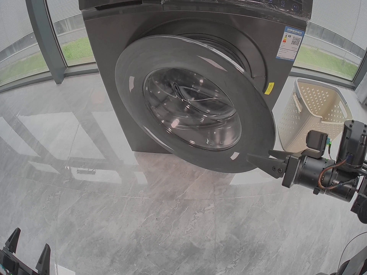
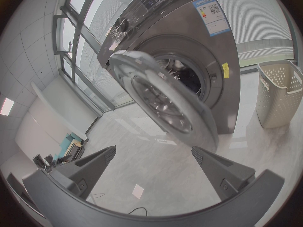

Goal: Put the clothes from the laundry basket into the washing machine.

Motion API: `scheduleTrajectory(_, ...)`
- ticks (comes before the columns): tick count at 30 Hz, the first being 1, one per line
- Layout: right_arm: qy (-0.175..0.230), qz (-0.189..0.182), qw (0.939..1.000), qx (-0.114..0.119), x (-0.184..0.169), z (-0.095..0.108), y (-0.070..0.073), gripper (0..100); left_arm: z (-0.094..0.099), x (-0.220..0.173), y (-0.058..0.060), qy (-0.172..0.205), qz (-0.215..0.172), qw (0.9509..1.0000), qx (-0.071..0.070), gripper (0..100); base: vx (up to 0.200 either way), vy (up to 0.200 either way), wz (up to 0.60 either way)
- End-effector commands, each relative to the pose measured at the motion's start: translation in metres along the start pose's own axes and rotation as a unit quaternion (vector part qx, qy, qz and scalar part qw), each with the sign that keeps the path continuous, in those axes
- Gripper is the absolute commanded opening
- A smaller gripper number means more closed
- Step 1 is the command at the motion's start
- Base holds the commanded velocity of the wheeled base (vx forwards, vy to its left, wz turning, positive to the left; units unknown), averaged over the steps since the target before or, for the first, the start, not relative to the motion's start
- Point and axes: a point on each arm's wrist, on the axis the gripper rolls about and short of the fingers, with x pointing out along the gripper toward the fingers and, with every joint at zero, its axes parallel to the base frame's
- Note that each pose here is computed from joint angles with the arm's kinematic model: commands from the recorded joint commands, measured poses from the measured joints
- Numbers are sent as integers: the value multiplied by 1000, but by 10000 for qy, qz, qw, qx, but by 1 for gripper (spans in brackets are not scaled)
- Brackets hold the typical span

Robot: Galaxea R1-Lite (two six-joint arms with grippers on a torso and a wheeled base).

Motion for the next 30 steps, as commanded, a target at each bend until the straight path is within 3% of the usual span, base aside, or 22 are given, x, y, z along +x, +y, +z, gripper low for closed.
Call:
scheduleTrajectory(1,-71,-107,9999,0,14,5,-7,100,-5,0,0,9,0,10000,-3,100,0,0,0)
scheduleTrajectory(9,-410,-386,9984,-19,18,14,-19,100,-5,0,0,17,8,10000,-3,100,0,0,0)
scheduleTrajectory(20,107,-249,9996,-12,11,-16,-12,100,-5,0,0,25,0,10000,-3,100,36,0,0)
scheduleTrajectory(30,-534,-129,9984,-106,29,16,-9,100,-5,0,0,25,0,10000,-3,100,200,0,0)
